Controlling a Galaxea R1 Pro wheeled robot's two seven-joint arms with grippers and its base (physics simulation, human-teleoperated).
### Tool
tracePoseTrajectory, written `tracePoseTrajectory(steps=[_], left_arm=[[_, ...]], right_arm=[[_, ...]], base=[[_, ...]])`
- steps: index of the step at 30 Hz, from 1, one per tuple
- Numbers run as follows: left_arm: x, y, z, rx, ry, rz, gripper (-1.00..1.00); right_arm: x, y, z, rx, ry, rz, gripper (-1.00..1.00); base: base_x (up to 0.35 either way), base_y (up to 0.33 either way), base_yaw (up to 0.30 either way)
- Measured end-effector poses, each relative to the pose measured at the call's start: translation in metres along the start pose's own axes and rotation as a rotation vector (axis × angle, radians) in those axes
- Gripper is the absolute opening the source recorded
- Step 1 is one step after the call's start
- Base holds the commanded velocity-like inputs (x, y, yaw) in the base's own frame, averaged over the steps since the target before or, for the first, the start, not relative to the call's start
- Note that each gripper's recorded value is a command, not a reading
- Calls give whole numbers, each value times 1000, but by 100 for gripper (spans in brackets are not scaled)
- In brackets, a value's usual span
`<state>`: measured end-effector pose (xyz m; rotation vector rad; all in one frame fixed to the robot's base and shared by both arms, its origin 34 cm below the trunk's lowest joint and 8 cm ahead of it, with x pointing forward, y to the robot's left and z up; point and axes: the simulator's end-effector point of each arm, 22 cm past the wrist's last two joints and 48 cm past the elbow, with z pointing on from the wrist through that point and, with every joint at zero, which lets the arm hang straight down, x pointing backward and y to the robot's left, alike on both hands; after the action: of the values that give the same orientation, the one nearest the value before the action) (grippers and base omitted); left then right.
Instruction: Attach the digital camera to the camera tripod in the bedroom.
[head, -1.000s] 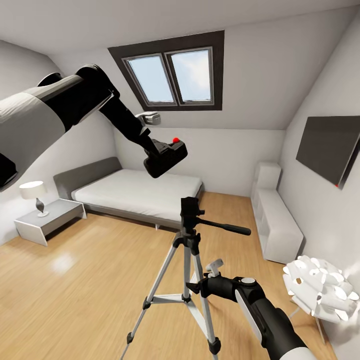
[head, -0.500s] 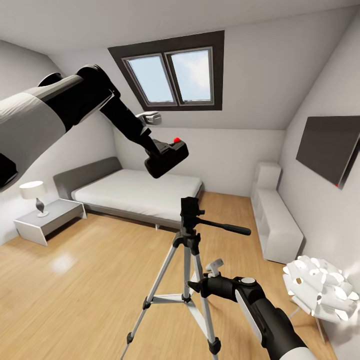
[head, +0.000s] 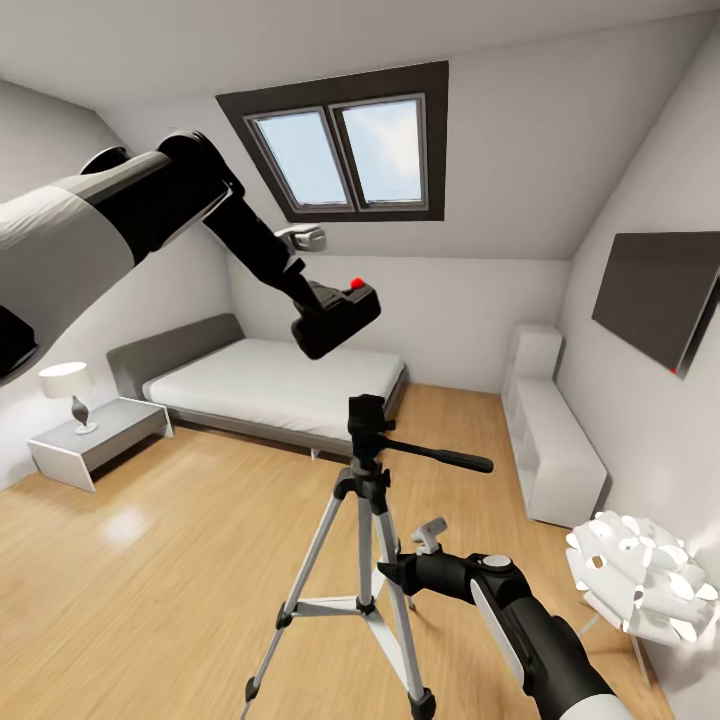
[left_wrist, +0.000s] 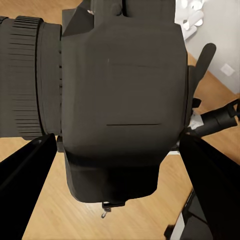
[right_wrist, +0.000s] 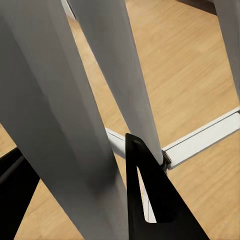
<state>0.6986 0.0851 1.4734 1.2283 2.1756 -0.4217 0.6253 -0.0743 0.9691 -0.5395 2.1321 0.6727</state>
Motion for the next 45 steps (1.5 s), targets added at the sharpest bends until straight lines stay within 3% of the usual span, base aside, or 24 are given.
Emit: tracePoseTrajectory(steps=[9, 22, 28, 36, 45], left_arm=[[5, -2, 6, -6, 30, 24, -100], [14, -31, 24, 11, 112, 161, -100], [18, -45, 32, 40, 137, 196, -100], [29, -62, 45, 106, 167, 201, -100], [34, -67, 50, 128, 181, 198, -100]], right_arm=[[0, 0, 0, 1, -1, -2, -100], [0, 0, 0, 1, -1, -1, -100], [0, 0, 0, 1, -1, -1, -100], [0, 0, 0, 1, -1, -1, -100], [0, 0, 0, 2, -2, -1, -100]], base=[[0, 0, 0], [0, 0, 0], [0, 0, 0], [0, 0, 0], [0, 0, 0]])
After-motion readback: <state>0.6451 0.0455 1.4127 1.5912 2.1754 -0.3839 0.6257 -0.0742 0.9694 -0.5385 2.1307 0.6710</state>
